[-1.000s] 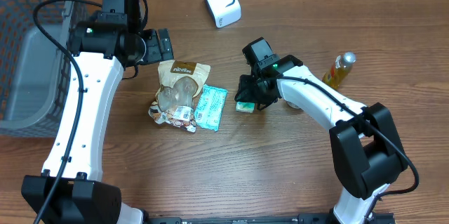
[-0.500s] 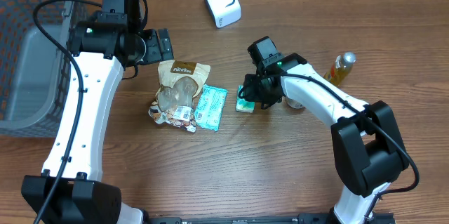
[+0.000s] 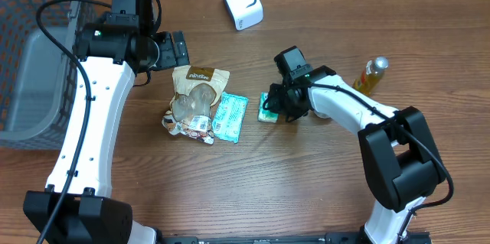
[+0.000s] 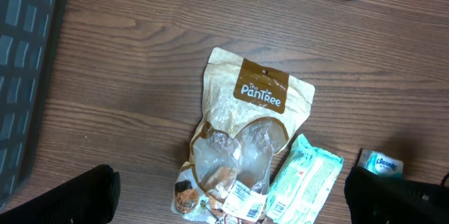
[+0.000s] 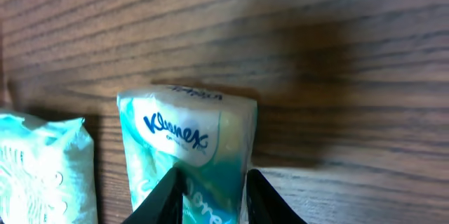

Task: Scan the item barcode

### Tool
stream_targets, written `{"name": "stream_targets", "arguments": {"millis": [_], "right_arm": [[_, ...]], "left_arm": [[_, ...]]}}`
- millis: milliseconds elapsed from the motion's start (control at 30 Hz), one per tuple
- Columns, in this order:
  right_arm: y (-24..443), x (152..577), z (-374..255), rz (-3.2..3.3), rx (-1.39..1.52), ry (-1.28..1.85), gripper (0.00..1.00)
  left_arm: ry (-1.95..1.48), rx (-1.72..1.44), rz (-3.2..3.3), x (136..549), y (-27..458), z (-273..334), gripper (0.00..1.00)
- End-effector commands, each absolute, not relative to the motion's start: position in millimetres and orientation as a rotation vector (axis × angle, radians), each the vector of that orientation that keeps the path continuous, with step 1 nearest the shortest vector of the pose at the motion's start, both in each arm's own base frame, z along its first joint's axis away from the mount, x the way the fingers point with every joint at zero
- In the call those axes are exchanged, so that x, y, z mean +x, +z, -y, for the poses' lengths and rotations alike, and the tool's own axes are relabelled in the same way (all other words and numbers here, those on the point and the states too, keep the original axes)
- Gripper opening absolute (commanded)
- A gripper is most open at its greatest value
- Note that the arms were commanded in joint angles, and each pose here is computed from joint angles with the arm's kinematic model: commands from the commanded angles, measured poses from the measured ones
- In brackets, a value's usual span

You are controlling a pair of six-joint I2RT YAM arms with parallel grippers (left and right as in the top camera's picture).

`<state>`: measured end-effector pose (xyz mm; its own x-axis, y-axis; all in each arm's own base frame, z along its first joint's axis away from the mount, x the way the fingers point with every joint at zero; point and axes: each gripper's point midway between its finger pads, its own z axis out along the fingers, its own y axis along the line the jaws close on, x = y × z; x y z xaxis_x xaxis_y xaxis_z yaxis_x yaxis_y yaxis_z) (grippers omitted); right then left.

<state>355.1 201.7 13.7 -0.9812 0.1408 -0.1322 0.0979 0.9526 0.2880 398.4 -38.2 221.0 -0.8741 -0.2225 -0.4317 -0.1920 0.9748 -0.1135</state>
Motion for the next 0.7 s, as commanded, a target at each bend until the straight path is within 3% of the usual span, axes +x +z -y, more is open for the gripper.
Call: {"name": "stream_targets", "arguments": {"millis": [0, 267, 400, 433, 667], "right_arm": [[9, 354, -198, -2.963, 0.208, 0.426, 0.25], [-10, 344, -195, -2.968, 0.25, 0.442, 0.2], [-12, 342, -197, -2.969, 0.248, 0.468, 0.09], [-9, 342, -196, -2.972, 0.251, 0.468, 0.03], [53, 360, -210, -2.885, 0.008, 0.554, 0.04]], "left_arm": [[-0.107, -0.298, -2.657, 401, 224, 40, 1.0], [-0.107, -0.298, -2.657, 401, 224, 40, 1.0], [-0.107, -0.298, -2.657, 401, 224, 41, 1.0], [-0.107, -0.298, -2.657, 401, 224, 41, 1.0], [-0.107, -0.298, -2.657, 401, 224, 41, 1.0]]}}
